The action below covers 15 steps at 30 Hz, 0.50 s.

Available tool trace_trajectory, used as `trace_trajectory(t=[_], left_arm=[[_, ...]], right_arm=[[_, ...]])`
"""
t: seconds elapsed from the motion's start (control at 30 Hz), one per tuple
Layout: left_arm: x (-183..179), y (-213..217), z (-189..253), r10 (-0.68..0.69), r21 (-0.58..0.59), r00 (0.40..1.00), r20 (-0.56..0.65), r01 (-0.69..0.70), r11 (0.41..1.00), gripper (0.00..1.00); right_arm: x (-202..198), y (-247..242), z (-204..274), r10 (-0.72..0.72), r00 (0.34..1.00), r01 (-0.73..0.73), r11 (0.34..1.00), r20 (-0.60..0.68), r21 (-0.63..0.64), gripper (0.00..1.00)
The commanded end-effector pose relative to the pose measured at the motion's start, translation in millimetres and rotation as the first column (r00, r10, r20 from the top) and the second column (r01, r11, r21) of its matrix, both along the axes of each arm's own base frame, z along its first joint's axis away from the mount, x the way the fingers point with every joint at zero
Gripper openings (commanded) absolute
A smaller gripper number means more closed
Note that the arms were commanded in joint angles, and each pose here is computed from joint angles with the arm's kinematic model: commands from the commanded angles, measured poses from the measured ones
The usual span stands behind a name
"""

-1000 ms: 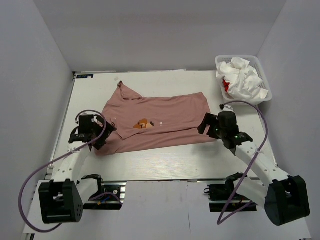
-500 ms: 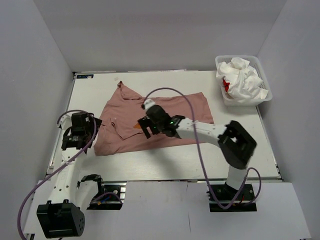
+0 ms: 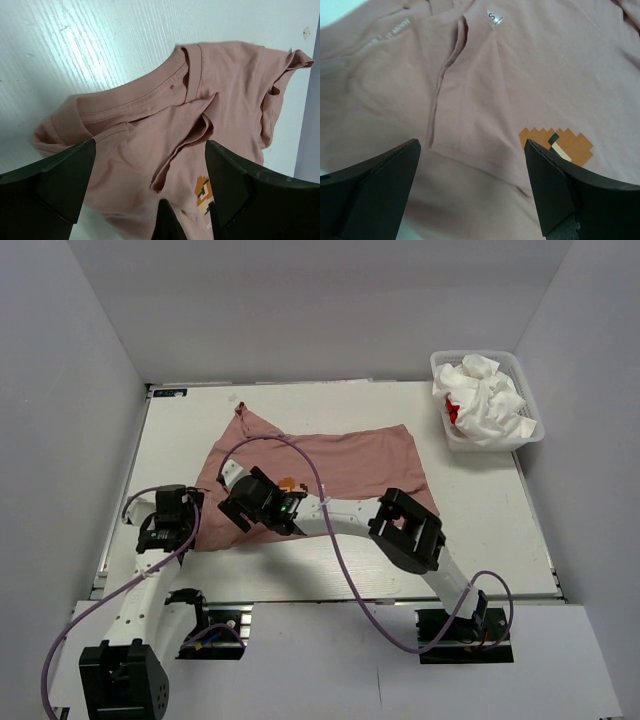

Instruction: Fold and stack the t-shirts

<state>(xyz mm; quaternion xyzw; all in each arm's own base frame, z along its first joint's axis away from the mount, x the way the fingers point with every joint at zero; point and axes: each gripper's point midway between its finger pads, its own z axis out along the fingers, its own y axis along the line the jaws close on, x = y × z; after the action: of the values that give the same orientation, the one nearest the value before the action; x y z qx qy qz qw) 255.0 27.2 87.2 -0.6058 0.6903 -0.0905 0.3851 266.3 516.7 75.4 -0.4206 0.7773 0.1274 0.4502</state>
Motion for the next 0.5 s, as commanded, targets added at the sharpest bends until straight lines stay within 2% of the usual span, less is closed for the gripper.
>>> trace_trajectory(t=[0.0,0.2,0.3,0.33,0.43,0.47], left_arm=[[13.5,-6.6,1.3,-0.011,-0.033,0.996,0.084,0.014,0.999,1.00],[18.9,-18.9,-13.0,-0.058,-0.079,0.994,0.092,0.066,0.995,1.00],[15.0,-17.1,-24.9,-0.051,-0.074,0.997,0.064,0.056,0.996,1.00],[16.0,-17.1,-26.4,-0.051,-0.074,0.997,0.061,0.056,0.996,1.00],[3.8,-15.8,-47.5,-0.045,-0.072,0.999,0.010,0.045,0.996,1.00],[3.1,-15.8,-49.7,-0.045,-0.073,0.999,0.001,0.045,0.996,1.00]], right_arm=[[18.6,6.7,0.2,-0.029,0.996,0.031,0.999,0.079,-0.018,0.90],[27.1,2.9,-24.8,-0.053,0.993,0.062,0.994,0.104,-0.092,0.90],[36.2,-4.5,-23.0,-0.108,0.984,0.122,0.988,0.138,-0.094,0.79],[38.8,-1.6,-18.5,-0.129,0.981,0.140,0.988,0.145,-0.061,0.67],[41.1,-4.1,-9.0,-0.161,0.974,0.168,0.985,0.162,-0.029,0.46],[41.2,-4.9,-5.7,-0.165,0.972,0.171,0.985,0.164,-0.021,0.44]])
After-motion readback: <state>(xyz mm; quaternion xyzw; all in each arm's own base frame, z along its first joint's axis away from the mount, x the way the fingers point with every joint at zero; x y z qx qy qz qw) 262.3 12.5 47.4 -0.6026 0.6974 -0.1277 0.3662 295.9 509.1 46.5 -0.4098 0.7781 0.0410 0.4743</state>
